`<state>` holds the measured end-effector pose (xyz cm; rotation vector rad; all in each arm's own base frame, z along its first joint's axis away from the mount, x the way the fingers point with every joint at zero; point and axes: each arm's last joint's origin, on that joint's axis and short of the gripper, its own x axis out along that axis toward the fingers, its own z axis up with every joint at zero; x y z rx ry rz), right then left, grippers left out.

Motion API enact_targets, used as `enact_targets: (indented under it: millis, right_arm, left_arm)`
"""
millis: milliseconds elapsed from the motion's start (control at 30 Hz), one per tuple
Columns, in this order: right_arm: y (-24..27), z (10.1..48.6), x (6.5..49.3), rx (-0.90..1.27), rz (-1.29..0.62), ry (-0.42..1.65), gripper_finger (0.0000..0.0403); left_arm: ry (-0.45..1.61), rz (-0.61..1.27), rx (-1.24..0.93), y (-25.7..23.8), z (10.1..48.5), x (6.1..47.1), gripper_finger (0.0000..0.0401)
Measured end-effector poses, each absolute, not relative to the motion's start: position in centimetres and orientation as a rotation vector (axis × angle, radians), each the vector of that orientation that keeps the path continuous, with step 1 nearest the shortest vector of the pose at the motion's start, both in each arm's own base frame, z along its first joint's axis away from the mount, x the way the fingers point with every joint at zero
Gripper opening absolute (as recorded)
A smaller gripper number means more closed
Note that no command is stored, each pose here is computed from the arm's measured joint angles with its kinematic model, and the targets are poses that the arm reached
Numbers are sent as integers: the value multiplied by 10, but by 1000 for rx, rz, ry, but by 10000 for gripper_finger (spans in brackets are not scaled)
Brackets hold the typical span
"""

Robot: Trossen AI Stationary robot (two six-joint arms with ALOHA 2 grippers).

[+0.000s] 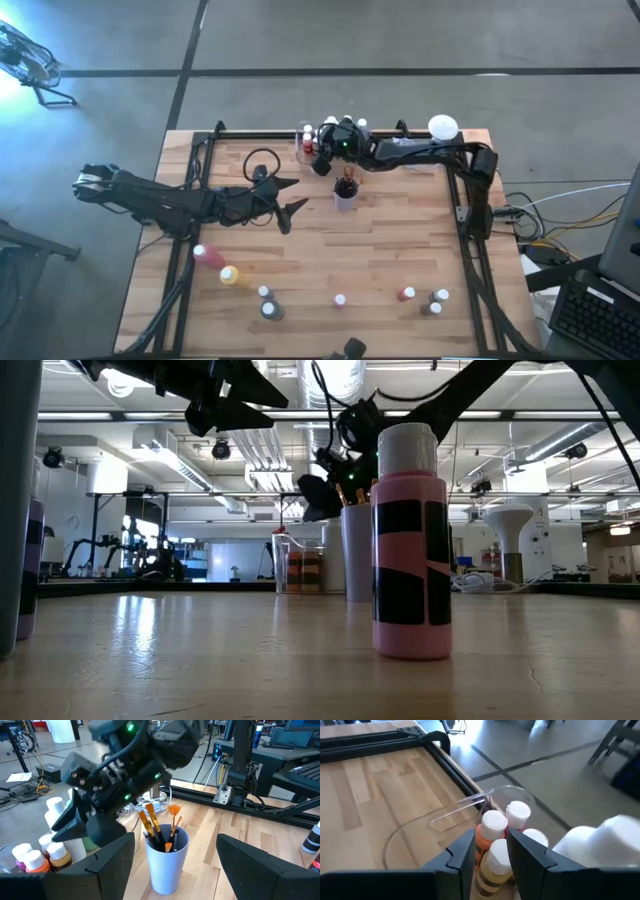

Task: Pick & Place Paint Supplies
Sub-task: Put the pink paint bottle into the transparent bin

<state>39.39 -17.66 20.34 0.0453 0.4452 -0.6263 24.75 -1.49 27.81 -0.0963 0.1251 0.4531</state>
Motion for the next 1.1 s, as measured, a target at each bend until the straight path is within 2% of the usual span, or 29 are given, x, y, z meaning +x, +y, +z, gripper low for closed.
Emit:
enact_targets:
  millis: [400, 633, 833, 1100]
  right_arm:
    - [-124, 277, 365, -143, -613, 513, 71]
    - [-92, 323, 317, -175, -580, 615, 52]
    - [-60, 355, 268, -189, -511, 663, 60]
    - [-18, 367, 209, -108, -421, 739, 55]
  left_arm:
    - [131, 432, -97, -15, 277, 248, 287]
    - [132, 430, -97, -16, 277, 248, 287]
    - [134, 430, -97, -15, 277, 248, 287]
    - [138, 431, -95, -15, 277, 248, 287]
